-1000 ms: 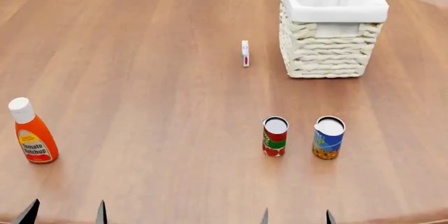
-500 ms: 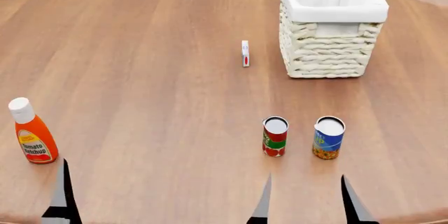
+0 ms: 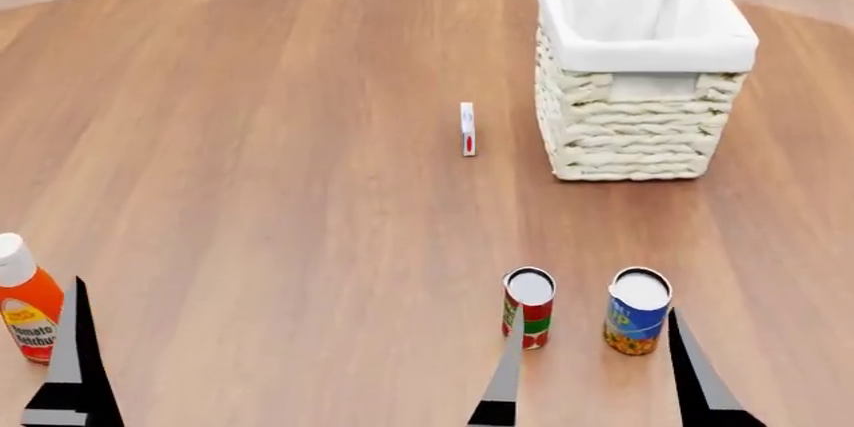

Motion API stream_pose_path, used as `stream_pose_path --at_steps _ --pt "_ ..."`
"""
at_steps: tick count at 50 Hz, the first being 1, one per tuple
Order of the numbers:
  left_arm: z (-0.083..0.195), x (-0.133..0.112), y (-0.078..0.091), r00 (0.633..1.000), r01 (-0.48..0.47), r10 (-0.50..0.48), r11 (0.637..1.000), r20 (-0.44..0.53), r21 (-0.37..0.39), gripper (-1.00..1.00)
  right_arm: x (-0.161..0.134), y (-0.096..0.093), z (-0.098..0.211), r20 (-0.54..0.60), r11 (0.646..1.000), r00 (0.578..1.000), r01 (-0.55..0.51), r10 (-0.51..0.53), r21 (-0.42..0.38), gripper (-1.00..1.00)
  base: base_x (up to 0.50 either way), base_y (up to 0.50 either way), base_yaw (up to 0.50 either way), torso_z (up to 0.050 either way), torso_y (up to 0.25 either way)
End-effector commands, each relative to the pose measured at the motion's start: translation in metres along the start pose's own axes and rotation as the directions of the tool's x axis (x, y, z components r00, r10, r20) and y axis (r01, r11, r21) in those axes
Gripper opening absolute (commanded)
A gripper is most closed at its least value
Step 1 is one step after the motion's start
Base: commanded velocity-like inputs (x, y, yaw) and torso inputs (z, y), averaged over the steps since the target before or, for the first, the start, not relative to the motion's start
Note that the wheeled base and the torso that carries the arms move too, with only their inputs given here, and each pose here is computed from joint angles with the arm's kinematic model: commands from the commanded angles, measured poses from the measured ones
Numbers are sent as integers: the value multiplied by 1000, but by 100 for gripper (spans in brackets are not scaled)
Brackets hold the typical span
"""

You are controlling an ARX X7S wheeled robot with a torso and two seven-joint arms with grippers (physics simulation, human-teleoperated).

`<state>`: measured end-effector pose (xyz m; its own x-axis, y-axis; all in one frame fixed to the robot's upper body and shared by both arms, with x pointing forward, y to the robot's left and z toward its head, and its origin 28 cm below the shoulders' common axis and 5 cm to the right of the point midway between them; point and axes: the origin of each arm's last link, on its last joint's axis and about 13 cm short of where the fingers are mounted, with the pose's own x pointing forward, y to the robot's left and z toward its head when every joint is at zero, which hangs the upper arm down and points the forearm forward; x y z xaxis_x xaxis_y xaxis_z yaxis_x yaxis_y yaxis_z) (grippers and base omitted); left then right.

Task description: Pick up the ketchup, and put it in the basket.

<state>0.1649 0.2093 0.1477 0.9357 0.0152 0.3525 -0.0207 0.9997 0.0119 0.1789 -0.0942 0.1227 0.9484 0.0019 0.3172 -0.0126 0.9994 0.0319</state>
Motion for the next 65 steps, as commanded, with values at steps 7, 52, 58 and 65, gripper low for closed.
stream_pose_path --at_steps 7,52,58,65 --pt "2 1 2 1000 -1 1 1000 8 4 100 1 -3 5 18 1000 1000 8 -8 5 100 500 0 0 0 0" --pt "4 -1 0 1000 17 -17 1000 -2 -4 100 0 -4 6 8 1000 1000 15 -15 11 100 500 0 0 0 1" --pt "3 -1 0 1000 16 -16 1000 -4 -4 100 1 -4 6 8 1000 1000 17 -17 10 100 500 0 0 0 0" --pt "4 -1 0 1000 18 -18 1000 -4 -6 100 1 -3 5 -11 1000 1000 16 -16 -25 100 481 0 0 0 1"
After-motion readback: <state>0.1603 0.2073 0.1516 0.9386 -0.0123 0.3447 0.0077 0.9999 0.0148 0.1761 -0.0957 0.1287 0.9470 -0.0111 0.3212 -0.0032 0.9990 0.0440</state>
